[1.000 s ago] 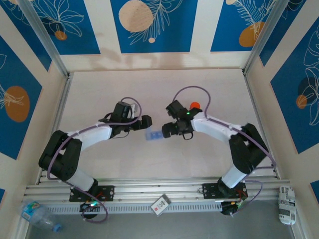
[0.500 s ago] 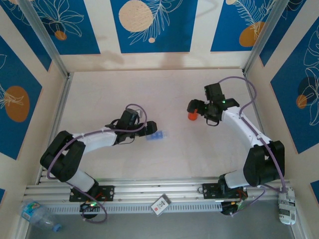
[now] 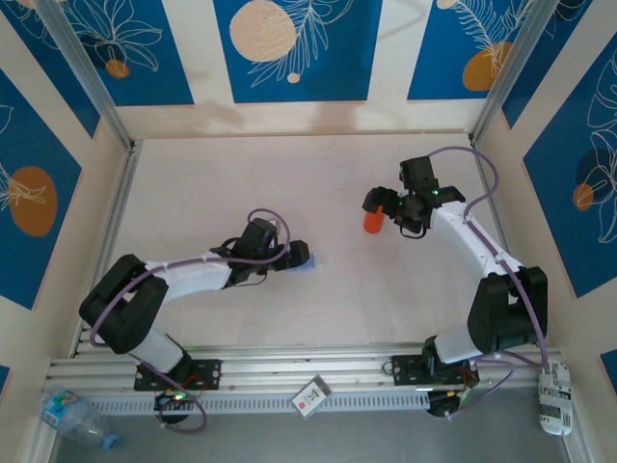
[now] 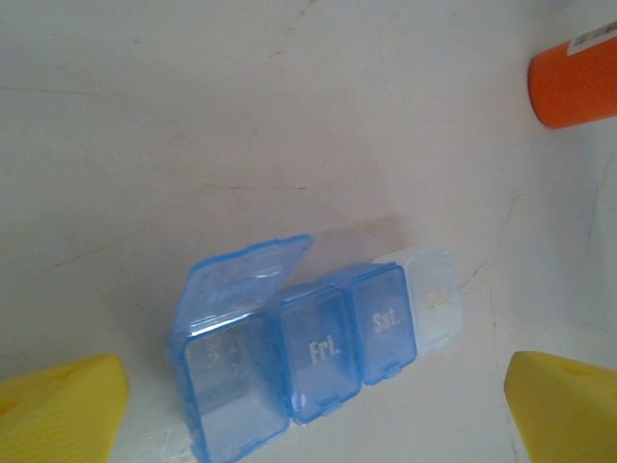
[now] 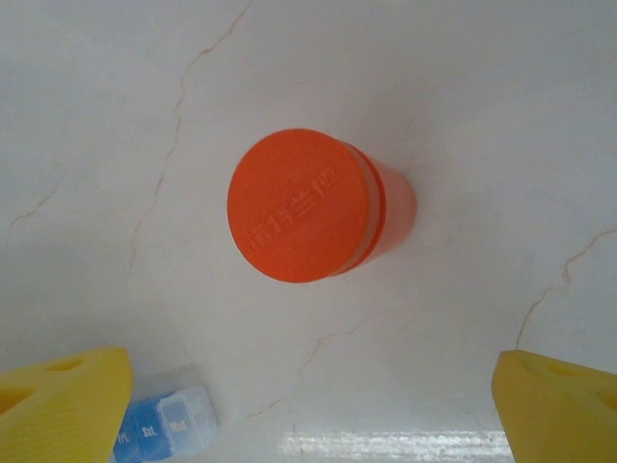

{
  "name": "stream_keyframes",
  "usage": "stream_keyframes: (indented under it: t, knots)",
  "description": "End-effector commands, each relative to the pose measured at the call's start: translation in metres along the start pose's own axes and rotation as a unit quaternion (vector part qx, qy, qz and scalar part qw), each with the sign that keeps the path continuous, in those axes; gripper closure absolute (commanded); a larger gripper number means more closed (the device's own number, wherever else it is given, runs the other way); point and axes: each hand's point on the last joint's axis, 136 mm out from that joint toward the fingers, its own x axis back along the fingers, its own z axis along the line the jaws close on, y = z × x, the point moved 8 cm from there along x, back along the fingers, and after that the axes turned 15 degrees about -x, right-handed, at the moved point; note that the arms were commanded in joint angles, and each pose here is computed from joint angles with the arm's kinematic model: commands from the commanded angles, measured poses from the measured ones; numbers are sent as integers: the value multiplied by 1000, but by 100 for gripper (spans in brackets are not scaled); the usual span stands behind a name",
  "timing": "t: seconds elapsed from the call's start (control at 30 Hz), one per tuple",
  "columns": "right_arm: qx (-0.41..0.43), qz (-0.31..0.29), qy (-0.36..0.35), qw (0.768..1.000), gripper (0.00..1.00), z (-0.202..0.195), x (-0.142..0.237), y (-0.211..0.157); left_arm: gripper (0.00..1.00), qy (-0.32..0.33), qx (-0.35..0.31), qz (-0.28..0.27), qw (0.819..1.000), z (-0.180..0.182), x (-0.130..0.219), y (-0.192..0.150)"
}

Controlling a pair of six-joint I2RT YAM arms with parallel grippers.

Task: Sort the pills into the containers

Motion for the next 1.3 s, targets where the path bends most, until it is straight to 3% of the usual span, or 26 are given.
stream_keyframes:
  t: [0.0, 0.73, 1.0, 1.27]
  knots:
    - [5, -3, 12, 1000, 6, 6, 0, 8, 0, -9, 3, -10, 1000, -9, -4, 4]
    - [-2, 7, 1, 1000, 8, 2, -13, 14, 0, -40, -18, -16, 999, -29, -14, 19]
    - [24, 11, -15, 1000, 8, 14, -26, 26, 0, -8, -61, -43, 997, -30, 14, 29]
    - [73, 25, -83, 994, 8, 25, -56, 28, 0, 26, -103, -72, 992, -28, 47, 45]
